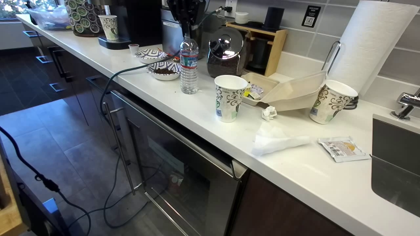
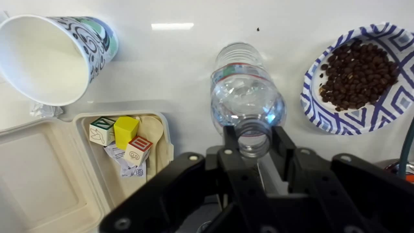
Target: Move the clear bottle closer to the coffee machine
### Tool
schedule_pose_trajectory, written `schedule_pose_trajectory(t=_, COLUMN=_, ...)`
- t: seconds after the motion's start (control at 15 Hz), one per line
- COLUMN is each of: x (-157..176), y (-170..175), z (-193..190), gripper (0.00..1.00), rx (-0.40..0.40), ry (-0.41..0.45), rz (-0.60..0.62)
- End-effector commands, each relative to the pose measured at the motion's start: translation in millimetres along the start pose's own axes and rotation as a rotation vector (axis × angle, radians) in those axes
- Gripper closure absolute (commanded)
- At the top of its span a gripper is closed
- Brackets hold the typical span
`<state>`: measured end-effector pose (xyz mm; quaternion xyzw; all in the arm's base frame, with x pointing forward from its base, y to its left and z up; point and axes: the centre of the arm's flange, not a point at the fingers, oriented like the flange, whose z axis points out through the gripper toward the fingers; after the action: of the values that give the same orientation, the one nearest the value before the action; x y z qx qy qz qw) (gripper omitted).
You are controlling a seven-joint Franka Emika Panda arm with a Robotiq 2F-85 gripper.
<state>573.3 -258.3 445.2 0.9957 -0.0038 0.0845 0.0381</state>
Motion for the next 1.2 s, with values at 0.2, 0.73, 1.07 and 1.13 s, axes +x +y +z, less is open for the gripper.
schedule_pose_trajectory(t=0.2, x=-8.3, y=-19.4, z=-35.1, gripper=0.92, rx=-0.016, ry=-0.015, rz=-0.055)
schedule_pose_trajectory(t=0.73, x=-27.0, y=-101.2, z=-72.7, gripper=0.92, rx=0.005, ry=0.035, rz=-0.312)
schedule_pose_trajectory(t=1.07, x=-31.2, y=-173.3, z=-94.8, gripper=0.92, rx=0.054, ry=0.042, rz=-0.548)
schedule_pose_trajectory(t=1.13, x=-29.5, y=-189.4, z=-95.3, gripper=0.92, rx=0.06, ry=0.031, rz=-0.598)
